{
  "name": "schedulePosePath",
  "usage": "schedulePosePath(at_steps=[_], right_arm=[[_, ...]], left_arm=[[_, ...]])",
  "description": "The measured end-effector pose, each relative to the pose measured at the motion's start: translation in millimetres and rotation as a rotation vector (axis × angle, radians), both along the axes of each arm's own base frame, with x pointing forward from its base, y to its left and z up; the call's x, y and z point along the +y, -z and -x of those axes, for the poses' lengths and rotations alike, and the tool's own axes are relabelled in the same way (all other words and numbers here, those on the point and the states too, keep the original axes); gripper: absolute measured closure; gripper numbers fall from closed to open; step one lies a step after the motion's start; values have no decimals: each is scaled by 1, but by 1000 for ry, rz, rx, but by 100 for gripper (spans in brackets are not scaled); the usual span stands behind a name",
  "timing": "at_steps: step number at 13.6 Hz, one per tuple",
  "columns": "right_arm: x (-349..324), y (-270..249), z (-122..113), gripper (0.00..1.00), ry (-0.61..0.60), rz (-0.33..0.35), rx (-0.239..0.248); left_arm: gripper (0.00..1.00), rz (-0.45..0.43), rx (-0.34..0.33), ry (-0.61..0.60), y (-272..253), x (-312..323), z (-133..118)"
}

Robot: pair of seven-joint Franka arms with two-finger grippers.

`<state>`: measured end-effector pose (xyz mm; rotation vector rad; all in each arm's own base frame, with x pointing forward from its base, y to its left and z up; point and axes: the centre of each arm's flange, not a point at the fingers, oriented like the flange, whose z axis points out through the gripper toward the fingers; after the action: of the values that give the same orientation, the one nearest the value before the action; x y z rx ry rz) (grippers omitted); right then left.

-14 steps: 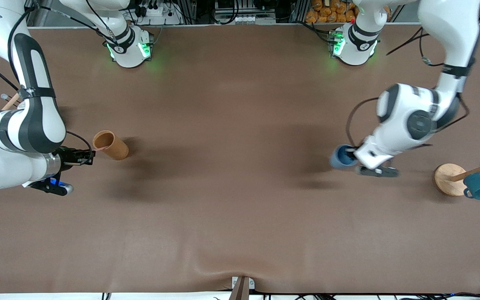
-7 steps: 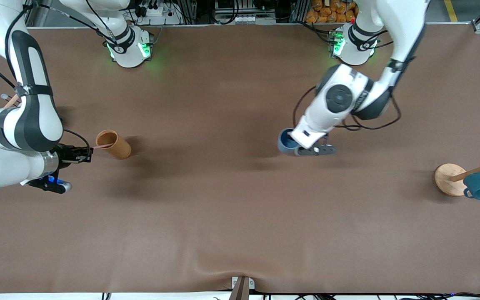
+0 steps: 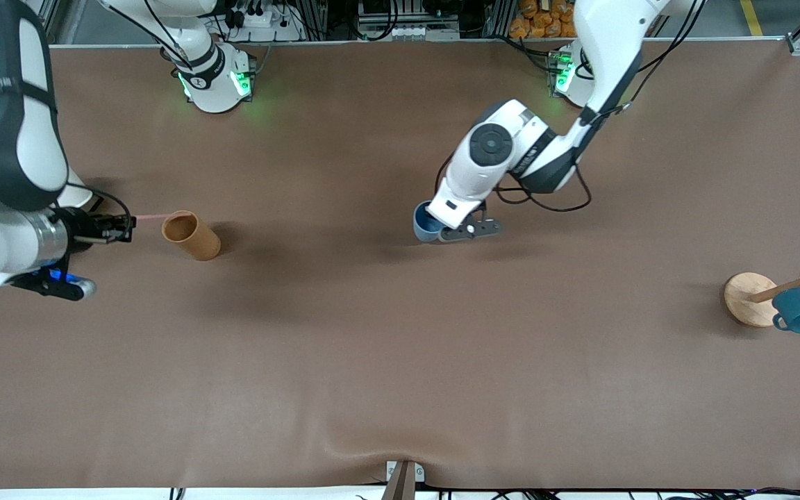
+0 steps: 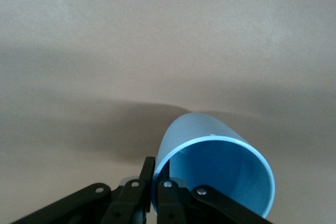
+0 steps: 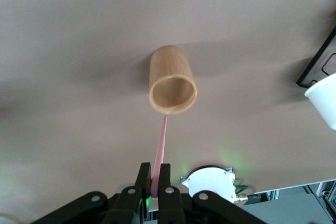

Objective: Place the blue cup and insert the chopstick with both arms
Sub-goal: 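Lift the chopstick with the right gripper while the left gripper carries the cup inward, then set the blue cup down with the left gripper while the right gripper brings the chopstick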

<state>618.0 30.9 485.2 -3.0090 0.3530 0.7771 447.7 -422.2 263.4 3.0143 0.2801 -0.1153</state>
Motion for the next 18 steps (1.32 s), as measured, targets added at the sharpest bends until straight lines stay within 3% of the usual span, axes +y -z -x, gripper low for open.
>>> schedulePosePath(at_steps=[6, 7, 13, 16, 18], right_arm=[[48, -88, 5, 91, -48, 3, -154], [56, -95, 6, 91, -28, 15, -170], [132, -107, 12, 91, 98, 64, -233], [181, -111, 13, 91, 266, 18, -262], [214, -111, 15, 91, 353, -19, -267]], left_arm=[[94, -19, -34, -79, 15, -46, 7], [90, -17, -34, -82, 16, -47, 5], [30, -23, -55, -120, -6, -36, -21], [1, -75, -68, -157, -64, -22, -49], [0, -101, -81, -180, -109, -15, -63]])
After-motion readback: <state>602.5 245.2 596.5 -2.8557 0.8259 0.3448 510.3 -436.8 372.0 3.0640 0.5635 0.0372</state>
